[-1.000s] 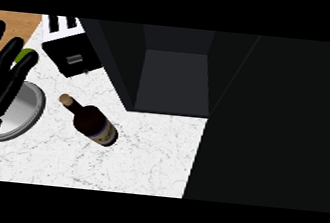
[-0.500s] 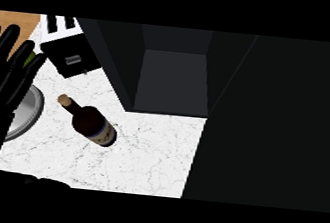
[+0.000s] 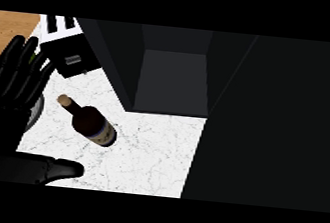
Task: Pick up the wine, place it into the cabinet and close the cabinet
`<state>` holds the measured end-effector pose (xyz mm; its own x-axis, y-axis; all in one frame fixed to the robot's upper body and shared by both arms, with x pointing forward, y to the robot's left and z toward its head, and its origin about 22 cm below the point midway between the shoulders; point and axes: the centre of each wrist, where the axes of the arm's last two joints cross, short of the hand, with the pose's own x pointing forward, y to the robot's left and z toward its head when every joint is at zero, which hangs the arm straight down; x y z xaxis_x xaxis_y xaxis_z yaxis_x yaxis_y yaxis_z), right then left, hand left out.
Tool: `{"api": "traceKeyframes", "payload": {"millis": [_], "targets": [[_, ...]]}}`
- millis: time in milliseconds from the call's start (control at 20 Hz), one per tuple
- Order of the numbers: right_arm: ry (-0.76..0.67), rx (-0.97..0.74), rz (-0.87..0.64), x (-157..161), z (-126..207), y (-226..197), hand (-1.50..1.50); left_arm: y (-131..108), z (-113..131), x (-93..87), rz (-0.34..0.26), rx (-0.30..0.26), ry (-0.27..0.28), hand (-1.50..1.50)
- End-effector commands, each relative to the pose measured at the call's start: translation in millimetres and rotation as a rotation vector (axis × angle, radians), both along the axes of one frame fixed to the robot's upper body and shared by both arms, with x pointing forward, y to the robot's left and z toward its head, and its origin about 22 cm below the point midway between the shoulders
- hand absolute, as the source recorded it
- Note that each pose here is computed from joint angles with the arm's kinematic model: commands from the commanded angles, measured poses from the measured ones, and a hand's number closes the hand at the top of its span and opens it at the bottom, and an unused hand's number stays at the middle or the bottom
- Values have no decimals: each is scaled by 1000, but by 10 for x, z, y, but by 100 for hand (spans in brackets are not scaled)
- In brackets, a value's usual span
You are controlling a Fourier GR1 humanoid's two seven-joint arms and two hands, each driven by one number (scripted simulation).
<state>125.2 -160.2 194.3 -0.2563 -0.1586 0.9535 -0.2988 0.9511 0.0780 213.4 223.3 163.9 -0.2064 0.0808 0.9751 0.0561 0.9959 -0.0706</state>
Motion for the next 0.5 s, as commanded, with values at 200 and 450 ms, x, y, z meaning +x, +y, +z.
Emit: {"api": "traceKeyframes", "payload": {"millis": [200, 450], "targets": [[-80, 15, -83, -286, 204, -50, -150, 174, -379, 146, 38, 12, 21, -150], [-87, -2, -75, -413, 256, -184, -150, 263, -859, 27, 67, 16, 53, -150]]}}
